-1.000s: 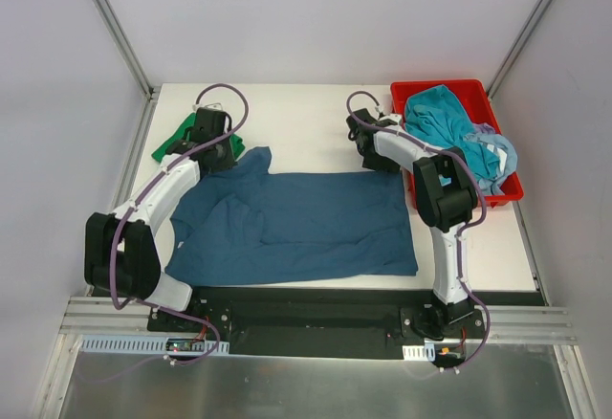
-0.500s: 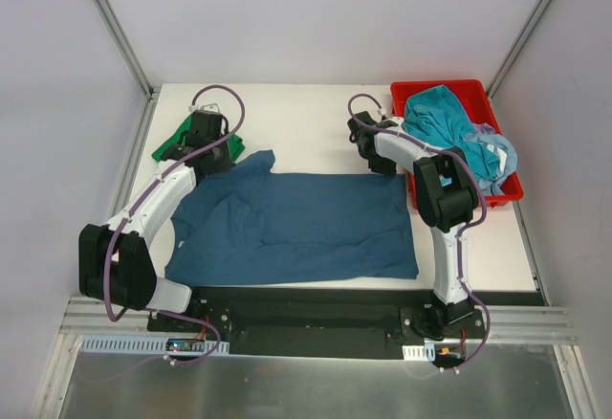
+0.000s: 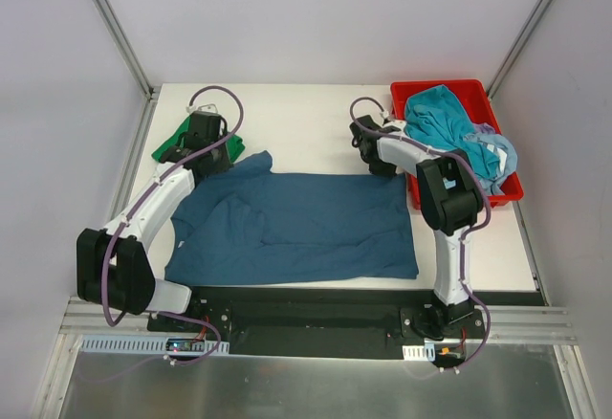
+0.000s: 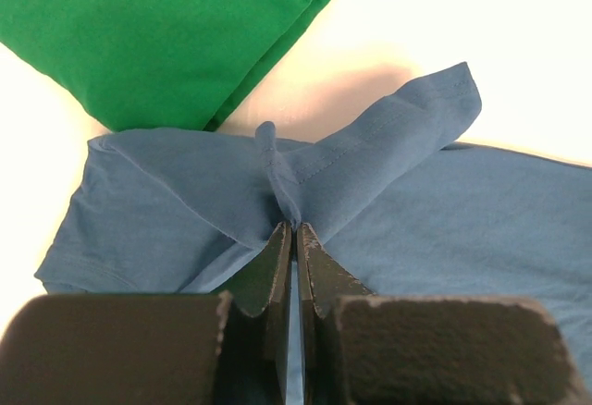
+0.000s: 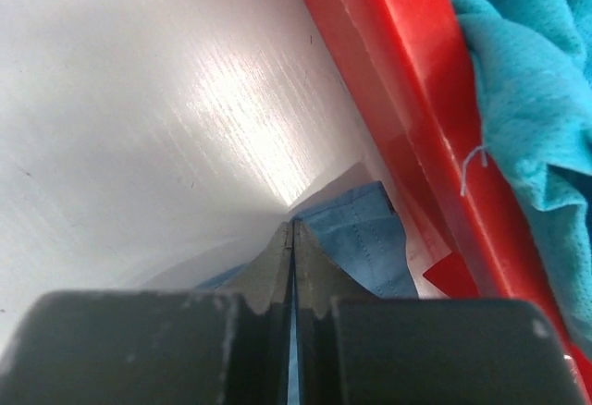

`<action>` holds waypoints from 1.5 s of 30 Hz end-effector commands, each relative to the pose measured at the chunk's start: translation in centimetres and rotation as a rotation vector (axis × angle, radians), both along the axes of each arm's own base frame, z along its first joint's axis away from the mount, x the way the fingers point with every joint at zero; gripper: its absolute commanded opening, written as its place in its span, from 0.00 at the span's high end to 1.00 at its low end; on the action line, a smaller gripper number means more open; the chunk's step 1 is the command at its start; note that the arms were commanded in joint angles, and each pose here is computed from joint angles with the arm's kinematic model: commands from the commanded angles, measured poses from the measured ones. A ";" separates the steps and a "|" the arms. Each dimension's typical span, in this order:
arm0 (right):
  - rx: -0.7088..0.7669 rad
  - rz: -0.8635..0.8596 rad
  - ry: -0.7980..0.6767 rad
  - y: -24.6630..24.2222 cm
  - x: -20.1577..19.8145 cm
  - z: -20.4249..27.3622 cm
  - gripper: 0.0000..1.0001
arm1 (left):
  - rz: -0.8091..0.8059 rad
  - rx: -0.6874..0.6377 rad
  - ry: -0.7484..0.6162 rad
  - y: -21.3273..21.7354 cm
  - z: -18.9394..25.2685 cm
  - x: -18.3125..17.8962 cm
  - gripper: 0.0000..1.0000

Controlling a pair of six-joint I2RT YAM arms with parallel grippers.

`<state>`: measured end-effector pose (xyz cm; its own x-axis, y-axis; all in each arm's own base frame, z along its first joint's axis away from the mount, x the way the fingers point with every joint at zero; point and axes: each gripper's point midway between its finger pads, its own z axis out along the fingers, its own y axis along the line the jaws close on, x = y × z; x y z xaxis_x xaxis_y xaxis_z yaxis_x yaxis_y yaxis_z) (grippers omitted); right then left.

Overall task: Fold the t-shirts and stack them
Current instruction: Grap the side of the flattened tshirt furthest away from the robot with both arms, then fold the other side of the tshirt into a rectangle

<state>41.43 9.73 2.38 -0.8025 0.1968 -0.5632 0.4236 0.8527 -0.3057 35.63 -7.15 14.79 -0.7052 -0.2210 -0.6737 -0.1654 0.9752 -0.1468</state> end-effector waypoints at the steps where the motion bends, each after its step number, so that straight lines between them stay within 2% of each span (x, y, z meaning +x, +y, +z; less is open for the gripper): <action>1: 0.061 0.056 -0.141 0.9 1.4 4.4 1.00 | 0.006 -0.026 -0.074 -0.2 2.3 0.0 1.00; 8: 0.071 0.142 -0.213 2.2 -0.1 6.6 1.00 | -0.005 -0.065 -0.087 -0.7 2.6 -0.9 1.00; 13: 0.077 0.169 -0.192 2.8 -2.4 6.2 1.00 | 0.024 -0.093 -0.090 -0.4 2.2 -2.3 1.00; 22: 0.038 0.178 -0.187 1.6 -6.3 6.4 1.00 | 0.249 -0.272 -0.088 0.6 -0.3 -7.9 1.00; 26: 0.041 0.198 -0.191 1.3 -7.9 6.6 1.00 | 0.308 -0.331 -0.127 1.3 0.0 -10.4 1.00; 31: 0.015 0.207 -0.183 0.2 -9.7 7.1 1.00 | 0.402 -0.330 -0.175 3.3 1.1 -12.9 1.00; 45: 0.030 0.243 -0.163 -0.6 -11.7 7.1 1.00 | 0.441 -0.318 -0.169 4.6 2.4 -16.1 1.00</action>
